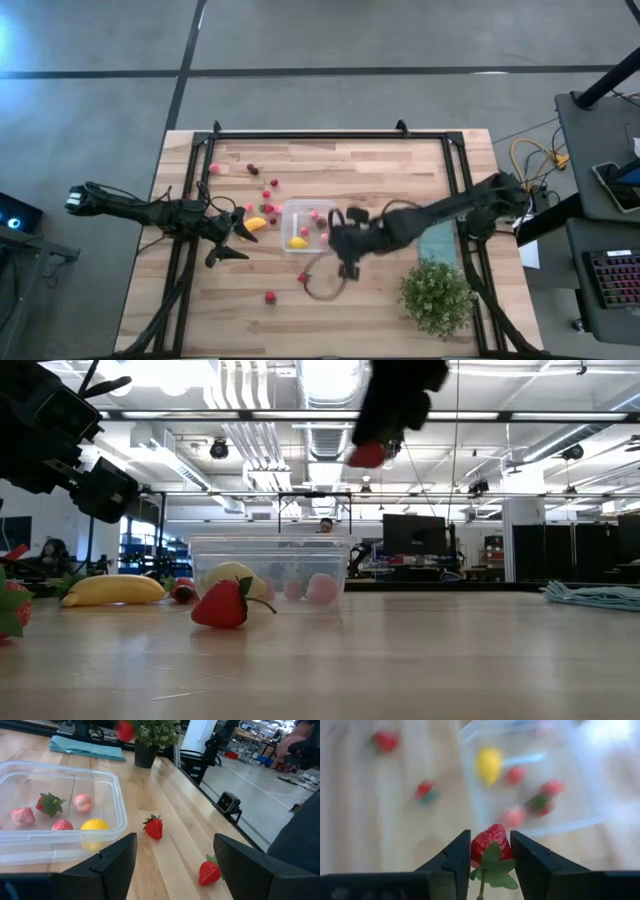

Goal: Pick and placing Produce into tupperware
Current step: Put the strawberry into the transparent bin, then put the peach into the transparent bin

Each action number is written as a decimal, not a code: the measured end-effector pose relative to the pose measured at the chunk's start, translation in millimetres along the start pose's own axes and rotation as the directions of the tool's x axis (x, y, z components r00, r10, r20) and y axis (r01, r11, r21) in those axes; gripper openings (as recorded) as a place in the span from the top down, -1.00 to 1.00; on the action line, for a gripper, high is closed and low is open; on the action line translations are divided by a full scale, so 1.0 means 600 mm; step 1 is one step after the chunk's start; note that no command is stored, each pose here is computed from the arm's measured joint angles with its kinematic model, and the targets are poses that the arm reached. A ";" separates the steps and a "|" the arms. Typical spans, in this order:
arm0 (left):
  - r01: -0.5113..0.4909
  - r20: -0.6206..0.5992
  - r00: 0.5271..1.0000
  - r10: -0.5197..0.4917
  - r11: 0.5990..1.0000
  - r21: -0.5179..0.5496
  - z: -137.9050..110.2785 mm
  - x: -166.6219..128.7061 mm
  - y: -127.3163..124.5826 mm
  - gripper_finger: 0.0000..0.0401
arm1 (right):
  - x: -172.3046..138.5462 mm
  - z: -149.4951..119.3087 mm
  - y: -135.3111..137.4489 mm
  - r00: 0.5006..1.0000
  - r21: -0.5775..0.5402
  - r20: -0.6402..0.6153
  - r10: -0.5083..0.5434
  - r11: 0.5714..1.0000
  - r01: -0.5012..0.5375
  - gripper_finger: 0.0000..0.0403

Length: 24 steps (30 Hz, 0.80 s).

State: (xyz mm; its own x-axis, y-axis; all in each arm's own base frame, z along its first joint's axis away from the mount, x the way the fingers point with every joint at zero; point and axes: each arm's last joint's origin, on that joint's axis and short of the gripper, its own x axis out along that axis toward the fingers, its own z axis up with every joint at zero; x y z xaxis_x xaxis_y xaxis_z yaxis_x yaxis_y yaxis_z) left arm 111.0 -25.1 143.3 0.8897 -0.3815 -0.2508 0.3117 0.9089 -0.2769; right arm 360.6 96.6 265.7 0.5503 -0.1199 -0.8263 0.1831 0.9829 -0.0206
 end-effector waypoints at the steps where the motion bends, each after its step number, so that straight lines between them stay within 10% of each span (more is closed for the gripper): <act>1: 0.000 0.000 1.000 0.000 1.000 0.000 0.000 0.000 0.000 -0.24 | 0.002 0.009 -0.013 1.000 0.015 0.022 -0.016 1.000 0.016 0.40; 14: 0.000 -0.001 1.000 0.000 1.000 0.000 0.000 0.000 0.000 -0.24 | 0.104 0.070 -0.118 0.995 0.196 0.092 0.035 0.979 -0.052 0.13; 24: 0.000 0.000 1.000 0.000 1.000 0.000 0.000 0.000 0.000 -0.24 | 0.065 0.047 -0.076 0.994 -0.076 -0.022 0.108 0.991 -0.109 -0.16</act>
State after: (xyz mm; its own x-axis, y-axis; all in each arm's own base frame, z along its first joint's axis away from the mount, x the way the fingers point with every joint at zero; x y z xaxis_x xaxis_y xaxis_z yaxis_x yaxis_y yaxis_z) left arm 111.0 -25.1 143.3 0.8894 -0.3819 -0.2511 0.3120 0.9088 -0.2771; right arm 396.4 43.3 250.4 0.5489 -0.0099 -0.8359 0.0596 0.9978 0.0273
